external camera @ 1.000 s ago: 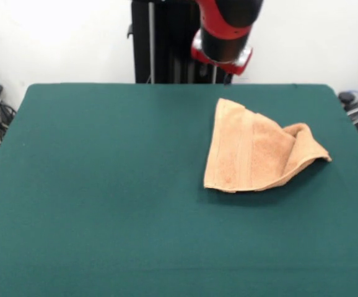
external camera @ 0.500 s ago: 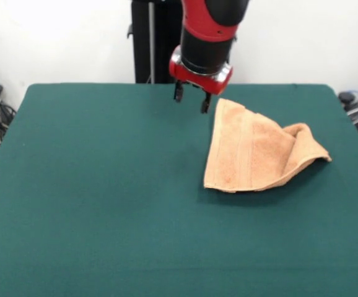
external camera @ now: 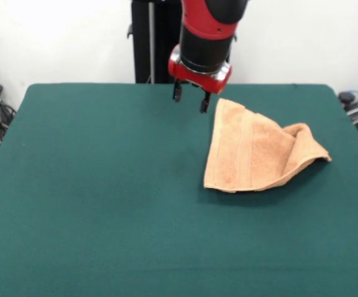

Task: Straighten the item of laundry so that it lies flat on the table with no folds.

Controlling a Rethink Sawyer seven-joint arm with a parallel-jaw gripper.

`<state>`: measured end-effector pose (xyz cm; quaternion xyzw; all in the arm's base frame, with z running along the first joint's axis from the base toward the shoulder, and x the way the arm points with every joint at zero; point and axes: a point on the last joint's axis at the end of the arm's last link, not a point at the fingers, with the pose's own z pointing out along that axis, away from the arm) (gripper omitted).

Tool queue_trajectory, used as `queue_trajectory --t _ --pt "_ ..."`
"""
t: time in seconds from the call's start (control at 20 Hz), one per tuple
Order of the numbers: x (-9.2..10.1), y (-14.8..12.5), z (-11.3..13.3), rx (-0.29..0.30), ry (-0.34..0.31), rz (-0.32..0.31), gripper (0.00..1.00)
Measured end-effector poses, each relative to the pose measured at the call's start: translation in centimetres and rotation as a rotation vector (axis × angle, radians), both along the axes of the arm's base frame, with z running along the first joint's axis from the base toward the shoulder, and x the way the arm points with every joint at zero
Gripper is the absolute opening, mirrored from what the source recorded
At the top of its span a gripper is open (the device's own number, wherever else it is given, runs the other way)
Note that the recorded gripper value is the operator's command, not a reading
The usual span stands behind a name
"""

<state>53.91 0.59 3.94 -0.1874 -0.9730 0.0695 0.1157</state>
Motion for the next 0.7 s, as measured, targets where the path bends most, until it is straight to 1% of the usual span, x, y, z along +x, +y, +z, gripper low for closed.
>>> queue_trajectory --t 0.15,0.35,0.45,0.5,0.65,0.7 --pt "-0.2 0.0 -0.1 -0.009 -0.011 0.011 1.00" --pt "-0.1 -0.2 -0.1 -0.032 -0.049 0.037 1.00" --pt "0.3 -0.4 0.2 -0.051 -0.086 0.053 1.00" --pt "0.9 -0.6 0.5 -0.073 -0.129 0.075 1.00" --pt "1.5 -0.8 0.8 -0.096 -0.177 0.099 1.00" --pt "1.9 -0.8 1.1 -0.108 -0.205 0.112 1.00"
